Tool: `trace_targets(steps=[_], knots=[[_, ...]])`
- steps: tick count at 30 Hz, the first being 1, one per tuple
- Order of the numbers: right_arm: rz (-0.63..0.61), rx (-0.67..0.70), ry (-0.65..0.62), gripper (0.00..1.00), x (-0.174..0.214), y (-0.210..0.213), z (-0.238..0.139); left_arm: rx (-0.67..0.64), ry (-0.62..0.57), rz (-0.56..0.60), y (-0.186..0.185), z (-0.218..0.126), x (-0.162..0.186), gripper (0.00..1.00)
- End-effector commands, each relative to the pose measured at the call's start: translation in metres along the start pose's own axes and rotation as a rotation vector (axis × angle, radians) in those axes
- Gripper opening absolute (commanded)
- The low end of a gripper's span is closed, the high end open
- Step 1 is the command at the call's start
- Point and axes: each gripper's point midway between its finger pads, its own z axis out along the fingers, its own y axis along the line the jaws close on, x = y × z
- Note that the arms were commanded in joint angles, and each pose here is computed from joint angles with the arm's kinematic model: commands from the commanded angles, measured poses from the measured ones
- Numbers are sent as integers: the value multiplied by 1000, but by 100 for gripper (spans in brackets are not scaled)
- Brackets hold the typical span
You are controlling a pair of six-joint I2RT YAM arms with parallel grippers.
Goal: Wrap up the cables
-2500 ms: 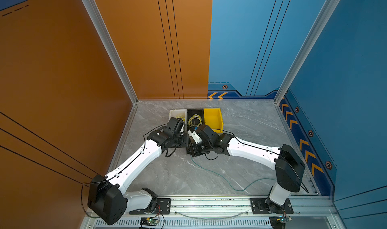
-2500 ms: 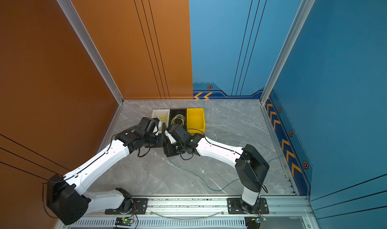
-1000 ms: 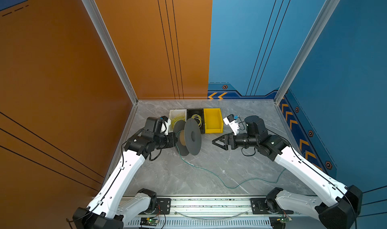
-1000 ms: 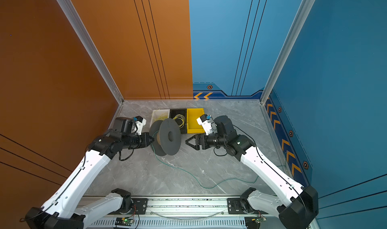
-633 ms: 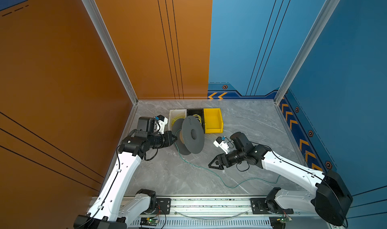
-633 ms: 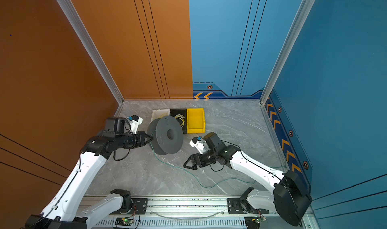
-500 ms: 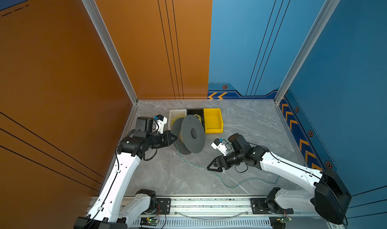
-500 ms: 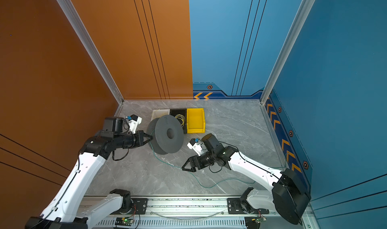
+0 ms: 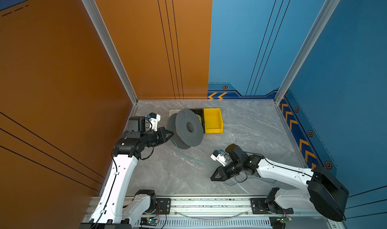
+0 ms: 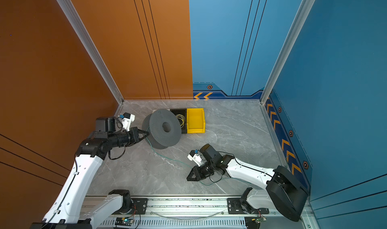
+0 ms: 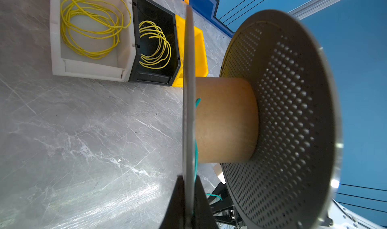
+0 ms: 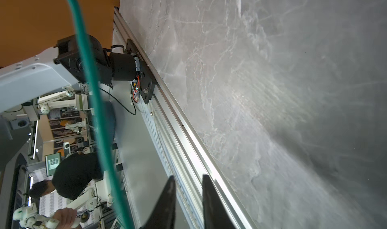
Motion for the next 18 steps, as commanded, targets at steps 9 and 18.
trace_targets(steps=[9,18], knots=[[288,169,-287,0,-69,-57,-90,196,-26,79,-30,-17,7,0],[297,267,-325,0,-130,-53,-130,205,36,251,-46,-12,54,0]])
